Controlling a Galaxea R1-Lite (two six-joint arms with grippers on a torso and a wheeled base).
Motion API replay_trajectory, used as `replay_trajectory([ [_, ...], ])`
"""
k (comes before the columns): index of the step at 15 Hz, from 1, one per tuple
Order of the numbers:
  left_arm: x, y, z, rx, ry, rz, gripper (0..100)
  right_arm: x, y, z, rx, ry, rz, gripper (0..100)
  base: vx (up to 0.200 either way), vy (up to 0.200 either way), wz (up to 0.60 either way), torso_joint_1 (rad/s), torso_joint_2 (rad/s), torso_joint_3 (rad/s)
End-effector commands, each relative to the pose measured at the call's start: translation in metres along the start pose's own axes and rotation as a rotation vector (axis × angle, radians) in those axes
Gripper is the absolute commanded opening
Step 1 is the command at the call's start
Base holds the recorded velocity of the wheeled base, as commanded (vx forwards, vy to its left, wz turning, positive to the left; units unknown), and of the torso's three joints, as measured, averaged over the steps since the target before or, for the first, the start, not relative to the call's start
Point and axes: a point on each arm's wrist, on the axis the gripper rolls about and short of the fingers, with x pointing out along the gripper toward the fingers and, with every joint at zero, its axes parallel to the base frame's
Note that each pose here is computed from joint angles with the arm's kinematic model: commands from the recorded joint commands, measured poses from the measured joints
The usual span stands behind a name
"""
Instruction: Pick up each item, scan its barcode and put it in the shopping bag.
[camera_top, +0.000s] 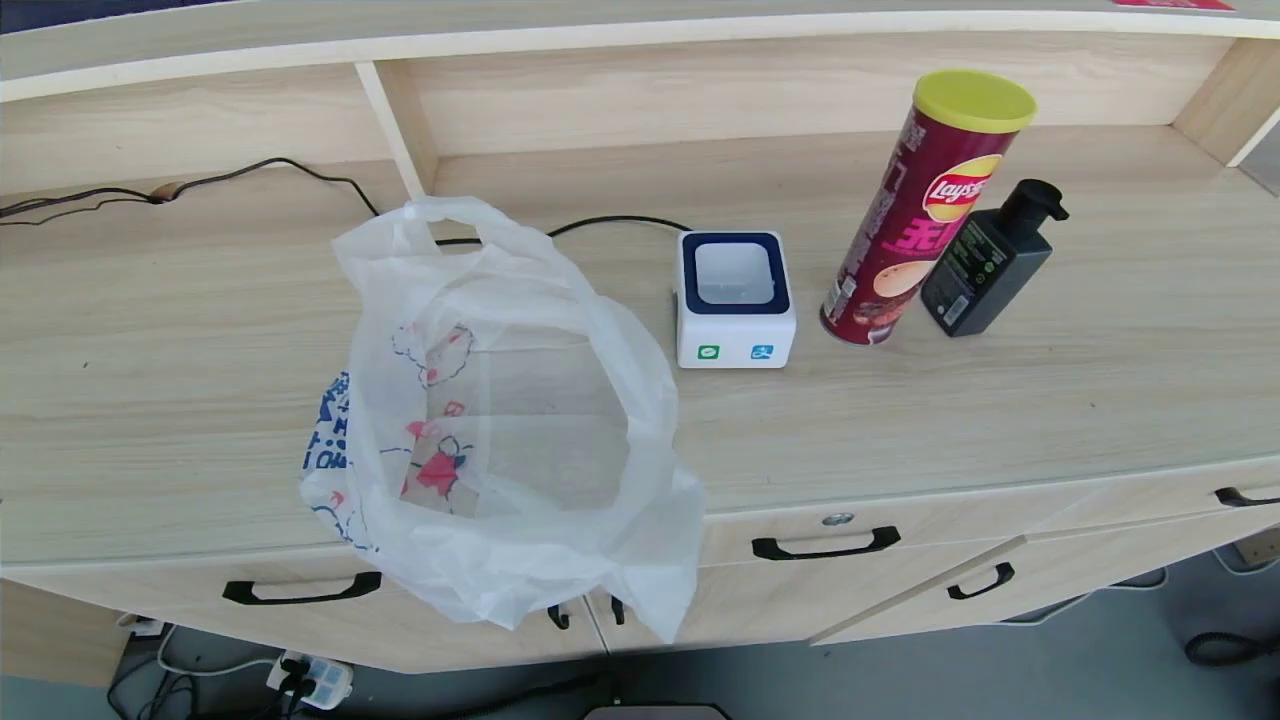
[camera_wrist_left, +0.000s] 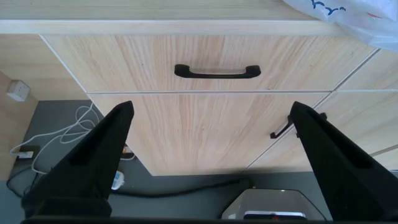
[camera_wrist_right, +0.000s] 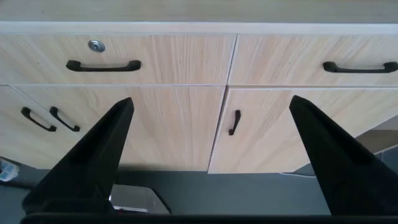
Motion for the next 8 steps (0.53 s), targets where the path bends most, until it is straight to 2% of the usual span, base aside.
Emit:
replay_trajectory([
  [1,0.0,0.0,0.0,-0.001,0.001,0.002,100,0.028,-0.006,0.099,-0.052,-0.02,0.077,100,0.0,0.0,0.0,0.0,0.0,0.0],
  [2,0.0,0.0,0.0,0.001,0.001,0.0,100,0.057,-0.009,0.143,-0.051,-0.077,0.081,100,0.0,0.0,0.0,0.0,0.0,0.0],
  [3,0.0,0.0,0.0,0.001,0.001,0.0,100,0.088,-0.011,0.176,-0.055,-0.167,0.101,100,0.0,0.0,0.0,0.0,0.0,0.0],
  [5,0.0,0.0,0.0,0.001,0.001,0.0,100,0.15,-0.007,0.22,-0.057,-0.356,0.144,100,0.0,0.0,0.0,0.0,0.0,0.0],
  [7,0.0,0.0,0.0,0.001,0.001,0.0,100,0.195,-0.003,0.222,-0.055,-0.4,0.156,100,0.0,0.0,0.0,0.0,0.0,0.0],
  [8,0.0,0.0,0.0,0.001,0.001,0.0,100,0.212,0.008,0.219,-0.046,-0.393,0.208,100,0.0,0.0,0.0,0.0,0.0,0.0],
])
